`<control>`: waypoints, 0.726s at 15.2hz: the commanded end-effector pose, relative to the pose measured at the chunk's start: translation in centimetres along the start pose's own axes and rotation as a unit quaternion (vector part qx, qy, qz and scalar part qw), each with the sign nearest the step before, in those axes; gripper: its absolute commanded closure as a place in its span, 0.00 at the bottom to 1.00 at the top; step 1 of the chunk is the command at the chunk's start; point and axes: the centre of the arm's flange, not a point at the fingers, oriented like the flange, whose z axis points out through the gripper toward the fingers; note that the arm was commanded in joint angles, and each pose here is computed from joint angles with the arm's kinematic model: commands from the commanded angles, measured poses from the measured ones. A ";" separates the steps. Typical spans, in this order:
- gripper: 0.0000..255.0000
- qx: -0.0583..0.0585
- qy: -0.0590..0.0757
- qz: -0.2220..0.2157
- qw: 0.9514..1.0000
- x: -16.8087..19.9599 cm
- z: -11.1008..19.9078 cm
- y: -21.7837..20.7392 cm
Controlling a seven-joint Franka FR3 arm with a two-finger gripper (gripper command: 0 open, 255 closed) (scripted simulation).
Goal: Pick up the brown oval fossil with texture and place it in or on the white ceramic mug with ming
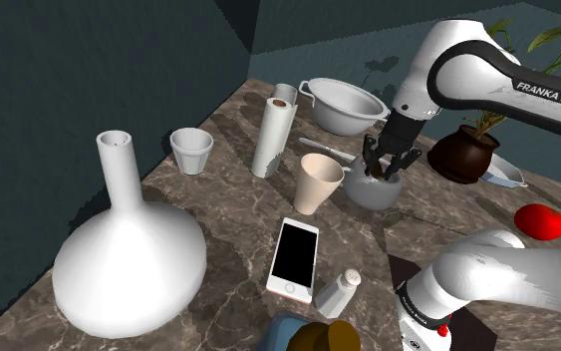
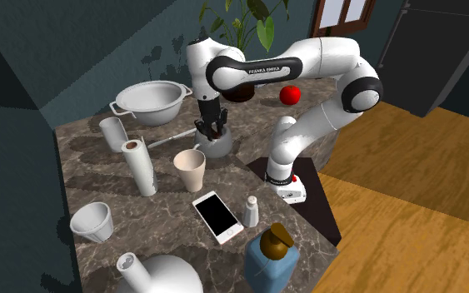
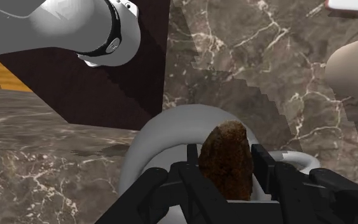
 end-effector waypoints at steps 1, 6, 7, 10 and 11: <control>1.00 -0.003 -0.003 0.000 1.000 0.1 0.5 0.0; 0.00 -0.003 -0.003 0.000 1.000 0.0 0.5 0.0; 0.00 -0.003 -0.003 0.000 1.000 0.0 0.5 0.0; 0.00 -0.003 -0.003 0.000 1.000 0.1 -0.9 -0.1; 0.00 -0.003 -0.003 0.000 1.000 0.1 -2.2 -0.1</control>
